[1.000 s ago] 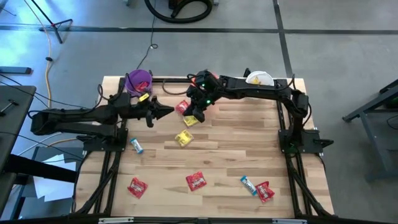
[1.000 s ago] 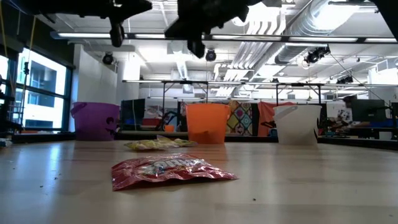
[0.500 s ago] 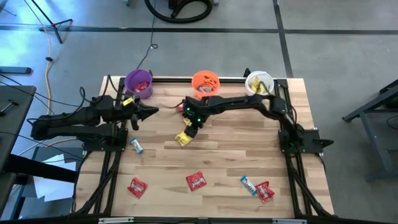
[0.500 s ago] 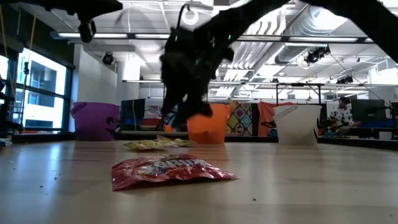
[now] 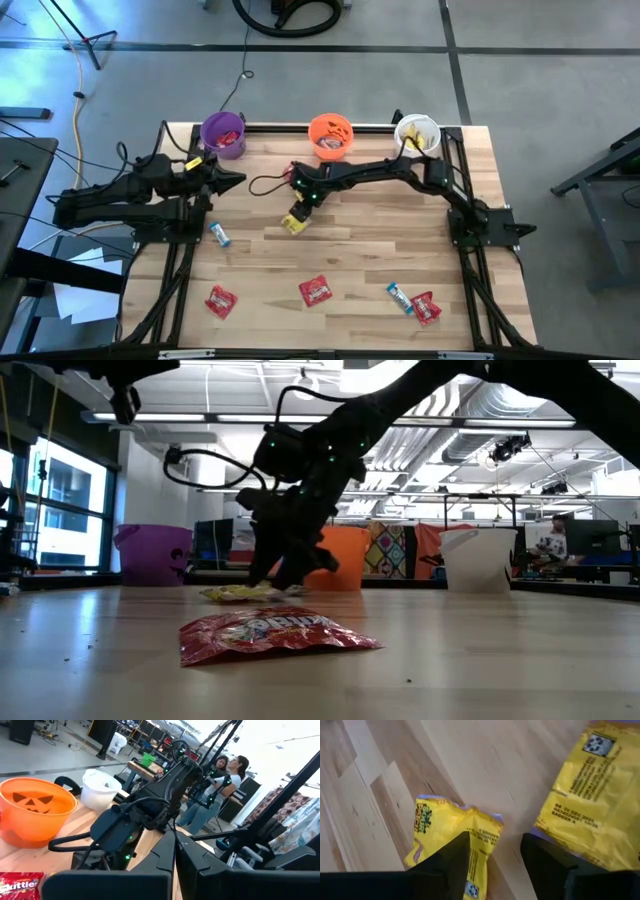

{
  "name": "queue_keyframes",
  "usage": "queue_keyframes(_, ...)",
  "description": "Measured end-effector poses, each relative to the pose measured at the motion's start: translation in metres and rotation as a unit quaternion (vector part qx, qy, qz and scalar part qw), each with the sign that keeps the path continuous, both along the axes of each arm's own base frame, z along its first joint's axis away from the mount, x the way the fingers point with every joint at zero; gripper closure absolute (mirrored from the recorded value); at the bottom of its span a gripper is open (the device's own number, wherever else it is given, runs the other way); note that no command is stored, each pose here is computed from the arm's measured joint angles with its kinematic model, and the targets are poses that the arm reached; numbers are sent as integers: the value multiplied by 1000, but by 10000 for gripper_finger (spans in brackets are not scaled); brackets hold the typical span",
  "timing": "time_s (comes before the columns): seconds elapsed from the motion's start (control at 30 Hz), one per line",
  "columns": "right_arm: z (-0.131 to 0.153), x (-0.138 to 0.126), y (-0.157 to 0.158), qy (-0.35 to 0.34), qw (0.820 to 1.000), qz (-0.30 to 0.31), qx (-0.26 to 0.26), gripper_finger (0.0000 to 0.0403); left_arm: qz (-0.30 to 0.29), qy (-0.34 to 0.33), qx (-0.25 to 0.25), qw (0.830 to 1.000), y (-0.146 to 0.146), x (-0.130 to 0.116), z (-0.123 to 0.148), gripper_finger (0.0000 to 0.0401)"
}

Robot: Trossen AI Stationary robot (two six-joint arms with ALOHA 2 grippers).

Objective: Organize candy in baskets
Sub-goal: Put the yellow candy into the white bucket

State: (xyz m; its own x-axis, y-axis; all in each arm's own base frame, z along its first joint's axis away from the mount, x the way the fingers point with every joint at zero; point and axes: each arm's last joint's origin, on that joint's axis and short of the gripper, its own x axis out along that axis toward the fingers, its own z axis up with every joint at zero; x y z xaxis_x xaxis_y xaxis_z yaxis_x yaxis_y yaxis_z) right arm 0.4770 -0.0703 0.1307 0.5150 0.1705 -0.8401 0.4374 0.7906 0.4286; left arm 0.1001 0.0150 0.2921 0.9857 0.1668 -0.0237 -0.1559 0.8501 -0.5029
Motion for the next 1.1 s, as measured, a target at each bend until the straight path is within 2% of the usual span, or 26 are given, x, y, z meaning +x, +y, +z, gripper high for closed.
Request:
queue_keyframes(0.3,-3,4,12,-4,1000,-15,-17,250,0,0,1,1000,0,-1,0,401)
queue_keyframes(0.4,-9,6,15,1,1000,-22,-20,286,0,0,1,1000,0,-1,0,401)
queue_keyframes(0.57,-10,6,14,-1,1000,-15,-25,386,0,0,-1,1000,0,-1,0,401)
queue_keyframes(0.67,-4,3,6,-1,1000,-11,-13,392,0,0,0,1000,0,-1,0,401)
queue_keyframes(0.77,9,-4,-5,3,1000,-15,-7,399,0,0,0,1000,0,-1,0,401)
queue_keyframes(0.87,35,-11,-19,-16,999,-26,-21,401,4,0,1,1000,0,-1,0,401)
queue_keyframes(1.1,102,-50,-61,-18,992,-73,-98,402,22,-2,9,1000,1,-1,1,401)
